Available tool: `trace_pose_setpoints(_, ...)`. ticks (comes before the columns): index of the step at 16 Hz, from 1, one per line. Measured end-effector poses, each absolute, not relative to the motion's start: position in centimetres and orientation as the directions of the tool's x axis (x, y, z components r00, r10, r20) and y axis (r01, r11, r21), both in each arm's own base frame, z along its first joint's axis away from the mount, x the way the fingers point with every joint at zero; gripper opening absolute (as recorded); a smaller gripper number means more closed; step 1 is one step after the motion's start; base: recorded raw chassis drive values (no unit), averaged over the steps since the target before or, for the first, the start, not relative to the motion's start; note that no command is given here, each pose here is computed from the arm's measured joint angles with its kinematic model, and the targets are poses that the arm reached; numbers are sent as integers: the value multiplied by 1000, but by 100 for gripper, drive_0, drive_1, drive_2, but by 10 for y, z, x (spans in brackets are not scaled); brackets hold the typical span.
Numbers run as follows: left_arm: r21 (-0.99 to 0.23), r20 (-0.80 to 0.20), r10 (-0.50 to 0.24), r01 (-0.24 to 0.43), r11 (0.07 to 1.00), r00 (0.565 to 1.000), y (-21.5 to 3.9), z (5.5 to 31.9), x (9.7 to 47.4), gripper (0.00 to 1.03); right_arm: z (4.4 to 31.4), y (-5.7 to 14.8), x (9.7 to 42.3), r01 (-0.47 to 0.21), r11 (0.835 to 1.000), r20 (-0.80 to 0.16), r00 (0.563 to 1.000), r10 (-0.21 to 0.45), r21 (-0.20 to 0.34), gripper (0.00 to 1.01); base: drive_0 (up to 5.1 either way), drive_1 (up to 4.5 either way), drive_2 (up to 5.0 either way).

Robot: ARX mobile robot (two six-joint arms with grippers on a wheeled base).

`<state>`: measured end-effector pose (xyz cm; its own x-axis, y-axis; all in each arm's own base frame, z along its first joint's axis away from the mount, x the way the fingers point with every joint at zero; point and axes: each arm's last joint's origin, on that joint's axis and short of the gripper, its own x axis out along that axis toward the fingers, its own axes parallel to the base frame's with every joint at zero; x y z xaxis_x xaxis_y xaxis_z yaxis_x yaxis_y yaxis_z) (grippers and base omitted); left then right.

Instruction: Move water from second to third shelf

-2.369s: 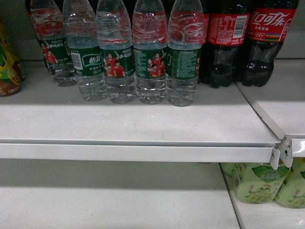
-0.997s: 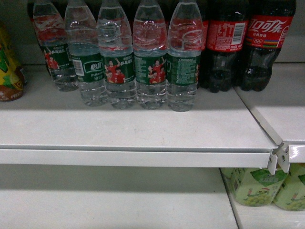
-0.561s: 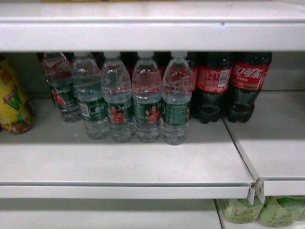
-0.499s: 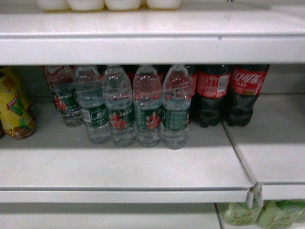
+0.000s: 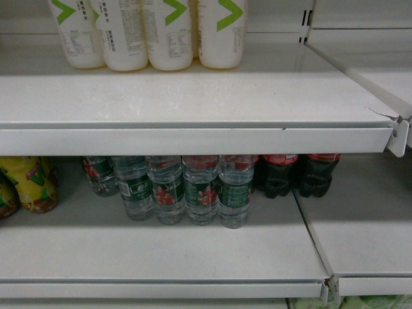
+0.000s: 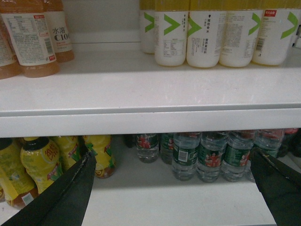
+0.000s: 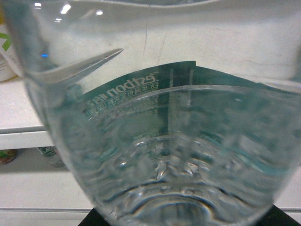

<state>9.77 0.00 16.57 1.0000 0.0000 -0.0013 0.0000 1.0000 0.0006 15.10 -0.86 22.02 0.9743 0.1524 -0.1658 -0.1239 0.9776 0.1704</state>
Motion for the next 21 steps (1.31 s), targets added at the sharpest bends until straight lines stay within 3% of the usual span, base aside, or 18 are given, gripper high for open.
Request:
trace_pose_setpoints(18,1,-2,0,0,1000,1000,0,166,98,98,220,-9,151,-124,977,-166,974,152,171,39,0,0,0)
trace_pose_setpoints(21,1,-2,-1,1,1000,1000,0,166,98,98,220,-9,151,-111,979,-172,975,140,170,39,-487,259,259)
